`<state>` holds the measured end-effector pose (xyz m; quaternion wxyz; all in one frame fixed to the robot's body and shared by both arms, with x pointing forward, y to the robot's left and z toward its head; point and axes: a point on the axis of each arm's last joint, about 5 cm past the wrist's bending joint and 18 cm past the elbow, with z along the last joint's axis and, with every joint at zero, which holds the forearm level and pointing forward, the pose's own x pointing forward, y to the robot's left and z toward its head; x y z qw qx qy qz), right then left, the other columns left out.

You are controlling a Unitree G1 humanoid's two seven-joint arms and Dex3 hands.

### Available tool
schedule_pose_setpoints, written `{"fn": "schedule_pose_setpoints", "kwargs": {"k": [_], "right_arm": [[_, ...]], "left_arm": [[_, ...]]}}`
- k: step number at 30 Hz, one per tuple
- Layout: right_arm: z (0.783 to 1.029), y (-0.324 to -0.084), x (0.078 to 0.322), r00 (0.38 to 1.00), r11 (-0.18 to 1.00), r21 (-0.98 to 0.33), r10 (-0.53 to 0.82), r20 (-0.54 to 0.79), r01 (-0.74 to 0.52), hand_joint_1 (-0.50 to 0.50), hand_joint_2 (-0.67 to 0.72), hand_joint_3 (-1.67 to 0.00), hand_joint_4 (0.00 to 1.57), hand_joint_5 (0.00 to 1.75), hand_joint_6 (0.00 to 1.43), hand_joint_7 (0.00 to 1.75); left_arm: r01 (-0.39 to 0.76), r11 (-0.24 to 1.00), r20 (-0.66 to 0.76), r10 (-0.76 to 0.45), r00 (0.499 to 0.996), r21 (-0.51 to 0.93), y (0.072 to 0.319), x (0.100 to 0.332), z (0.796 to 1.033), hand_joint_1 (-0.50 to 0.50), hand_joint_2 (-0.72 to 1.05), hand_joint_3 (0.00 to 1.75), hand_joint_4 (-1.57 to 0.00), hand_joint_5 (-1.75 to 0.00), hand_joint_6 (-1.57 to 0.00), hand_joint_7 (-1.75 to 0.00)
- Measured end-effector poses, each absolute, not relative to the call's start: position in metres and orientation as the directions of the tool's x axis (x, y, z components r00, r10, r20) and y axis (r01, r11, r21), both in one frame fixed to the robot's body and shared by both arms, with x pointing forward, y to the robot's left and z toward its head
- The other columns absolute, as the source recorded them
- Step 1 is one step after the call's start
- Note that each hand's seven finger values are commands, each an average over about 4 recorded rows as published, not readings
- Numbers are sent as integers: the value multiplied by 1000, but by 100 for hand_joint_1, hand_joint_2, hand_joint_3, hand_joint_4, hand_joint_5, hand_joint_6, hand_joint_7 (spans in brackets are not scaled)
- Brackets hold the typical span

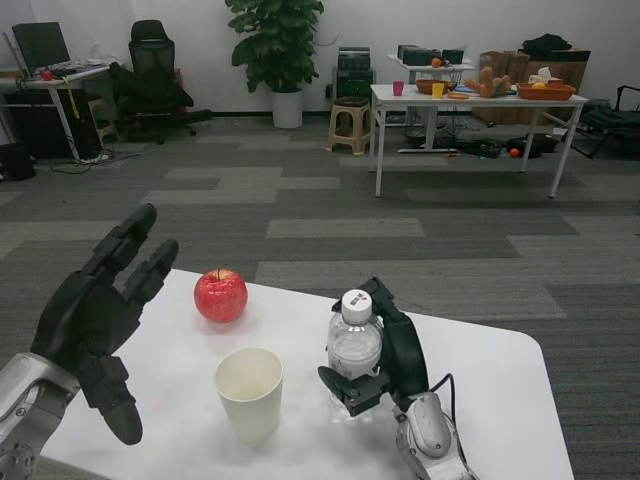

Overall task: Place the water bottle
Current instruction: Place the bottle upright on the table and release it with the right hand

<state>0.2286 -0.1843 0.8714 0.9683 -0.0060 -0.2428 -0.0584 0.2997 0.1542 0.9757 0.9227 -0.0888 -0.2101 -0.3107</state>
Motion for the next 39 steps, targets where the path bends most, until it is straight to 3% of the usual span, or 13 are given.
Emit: {"fn": "schedule_pose_setpoints", "kwargs": {"k": [4, 10, 14, 16, 17, 20, 23, 27, 31, 35, 39], "right_arm": [[871, -185, 228, 875, 993, 16, -112, 471, 118, 46, 9, -145, 109, 143, 41, 154], [869, -187, 225, 870, 992, 16, -117, 478, 125, 46, 9, -139, 76, 121, 20, 154], [867, -188, 224, 871, 992, 14, -118, 476, 127, 40, 34, -117, 45, 82, 9, 150], [867, -190, 224, 868, 991, 19, -123, 481, 129, 34, 39, -111, 31, 61, 6, 141], [867, -190, 224, 866, 991, 21, -124, 485, 131, 29, 42, -103, 20, 41, 4, 133], [867, -191, 223, 860, 991, 23, -128, 495, 134, 21, 47, -83, 4, 5, 0, 115], [868, -191, 223, 858, 991, 22, -128, 498, 135, 11, 47, -61, 2, 0, 0, 99], [868, -192, 223, 856, 990, 31, -133, 500, 136, 0, 53, -40, 0, 0, 0, 56], [868, -192, 222, 850, 989, 46, -145, 506, 141, -15, 58, -32, 0, 0, 0, 31], [868, -192, 222, 846, 988, 54, -150, 512, 142, -23, 60, -24, 0, 0, 0, 10], [868, -194, 221, 835, 986, 75, -167, 524, 150, -33, 60, -18, 0, 0, 0, 2]], "left_arm": [[611, 791, 443, -536, 719, -33, 154, 300, 976, -50, -61, 9, 0, 0, 0, 0], [611, 791, 443, -536, 719, -33, 154, 300, 976, -50, -61, 9, 0, 0, 0, 0], [611, 791, 443, -536, 719, -33, 154, 300, 976, -50, -61, 9, 0, 0, 0, 0], [610, 791, 443, -536, 719, -33, 154, 300, 976, -50, -59, 9, 0, 0, 0, 0], [610, 791, 443, -536, 719, -33, 154, 300, 976, -50, -59, 9, 0, 0, 0, 0], [610, 791, 443, -536, 719, -33, 154, 300, 976, -50, -64, 9, 0, 0, 0, 0], [610, 791, 443, -536, 719, -33, 154, 300, 976, -50, -64, 9, 0, 0, 0, 0], [610, 791, 443, -536, 719, -33, 154, 300, 976, -50, -59, 9, 0, 0, 0, 0], [610, 791, 443, -536, 719, -33, 154, 300, 976, -50, -59, 9, 0, 0, 0, 0], [610, 791, 443, -536, 719, -33, 154, 300, 976, -50, -57, 9, 0, 0, 0, 0], [610, 791, 443, -536, 719, -33, 154, 300, 976, -50, -61, 9, 0, 0, 0, 0]]}}
